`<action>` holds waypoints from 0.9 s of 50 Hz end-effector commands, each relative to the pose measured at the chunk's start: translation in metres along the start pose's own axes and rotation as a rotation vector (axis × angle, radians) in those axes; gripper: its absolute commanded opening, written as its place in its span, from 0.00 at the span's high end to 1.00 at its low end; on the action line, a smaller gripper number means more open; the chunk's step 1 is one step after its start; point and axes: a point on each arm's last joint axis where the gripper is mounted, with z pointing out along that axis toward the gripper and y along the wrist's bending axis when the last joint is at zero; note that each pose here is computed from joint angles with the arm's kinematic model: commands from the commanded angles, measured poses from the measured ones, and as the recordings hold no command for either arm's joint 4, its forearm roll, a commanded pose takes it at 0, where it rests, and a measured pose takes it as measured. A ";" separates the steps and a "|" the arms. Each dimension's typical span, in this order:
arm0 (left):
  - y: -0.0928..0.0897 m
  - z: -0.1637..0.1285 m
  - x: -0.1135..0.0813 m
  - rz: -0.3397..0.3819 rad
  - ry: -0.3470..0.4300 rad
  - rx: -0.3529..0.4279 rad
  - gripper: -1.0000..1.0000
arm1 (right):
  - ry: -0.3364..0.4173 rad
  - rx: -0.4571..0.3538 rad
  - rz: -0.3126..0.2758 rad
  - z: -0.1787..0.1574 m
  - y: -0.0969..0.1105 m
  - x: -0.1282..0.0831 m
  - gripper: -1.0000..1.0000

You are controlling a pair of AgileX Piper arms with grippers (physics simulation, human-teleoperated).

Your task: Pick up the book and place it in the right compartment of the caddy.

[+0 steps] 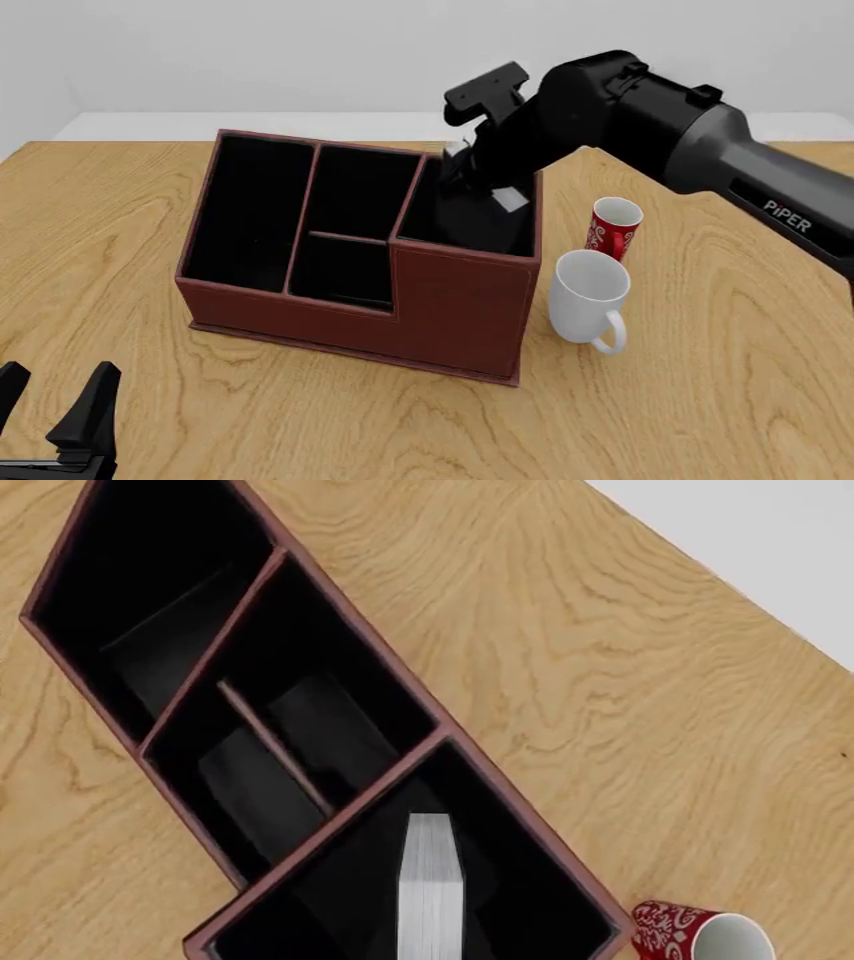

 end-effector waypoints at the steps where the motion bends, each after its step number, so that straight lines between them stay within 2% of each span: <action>1: 0.000 0.000 0.000 0.000 0.000 0.000 0.00 | -0.003 -0.009 0.018 0.003 0.006 0.002 1.00; 3: 0.000 0.000 0.000 0.000 0.000 0.000 0.00 | -0.007 -0.004 0.030 0.005 0.004 0.000 1.00; 4: 0.000 0.000 0.000 0.000 0.000 0.000 0.00 | 0.026 0.006 -0.006 0.014 -0.005 0.001 1.00; 5: 0.000 0.000 0.000 0.000 0.000 0.000 0.00 | -0.016 -0.002 0.038 0.003 0.003 -0.003 1.00; 6: 0.000 0.000 0.000 0.000 0.000 0.000 0.00 | 0.003 -0.001 0.009 0.008 0.001 -0.001 0.00; 7: 0.000 0.000 0.000 0.000 0.000 0.000 0.00 | -0.002 0.012 0.022 0.010 -0.007 -0.004 0.00; 12: 0.000 0.000 0.000 0.000 0.000 0.000 0.00 | -0.001 -0.004 0.013 0.006 0.003 -0.003 0.00; 15: 0.000 0.000 0.000 0.000 0.000 0.000 0.00 | 0.004 0.004 0.012 0.008 -0.003 -0.005 0.00; 16: 0.000 0.000 0.000 0.000 0.000 0.000 0.00 | -0.006 -0.004 0.014 0.003 0.003 -0.005 0.00; 18: 0.000 0.000 0.000 0.000 0.000 0.000 0.00 | -0.005 -0.004 0.008 0.003 0.003 -0.005 0.00; 19: 0.000 0.000 0.000 0.000 0.000 0.000 0.00 | 0.000 0.006 0.009 0.006 -0.004 -0.007 0.00; 20: 0.000 0.000 0.000 0.000 0.000 0.000 0.00 | -0.010 0.000 0.017 0.002 0.001 -0.007 0.00; 21: 0.000 0.000 0.000 0.000 0.000 0.000 0.00 | 0.001 0.000 -0.002 0.003 0.000 -0.005 0.00; 23: 0.000 0.000 0.000 0.000 0.000 0.000 0.00 | -0.003 0.005 0.009 0.003 -0.004 -0.007 0.00; 28: 0.000 0.000 0.000 0.000 0.000 0.000 0.00 | -0.031 0.003 0.000 -0.015 0.000 -0.013 0.00; 32: 0.000 0.000 0.000 0.000 0.000 0.000 0.00 | -0.052 -0.013 -0.039 -0.036 0.011 -0.013 0.00; 36: 0.000 0.000 0.000 0.000 0.000 0.000 0.00 | -0.068 0.000 -0.050 -0.044 0.005 -0.015 0.00; 42: 0.000 0.000 0.000 0.000 0.000 0.000 0.00 | -0.118 -0.007 -0.036 -0.067 0.012 -0.010 0.00; 45: 0.000 0.000 0.000 0.000 0.000 0.000 0.00 | -0.130 0.007 -0.036 -0.070 0.007 -0.007 0.00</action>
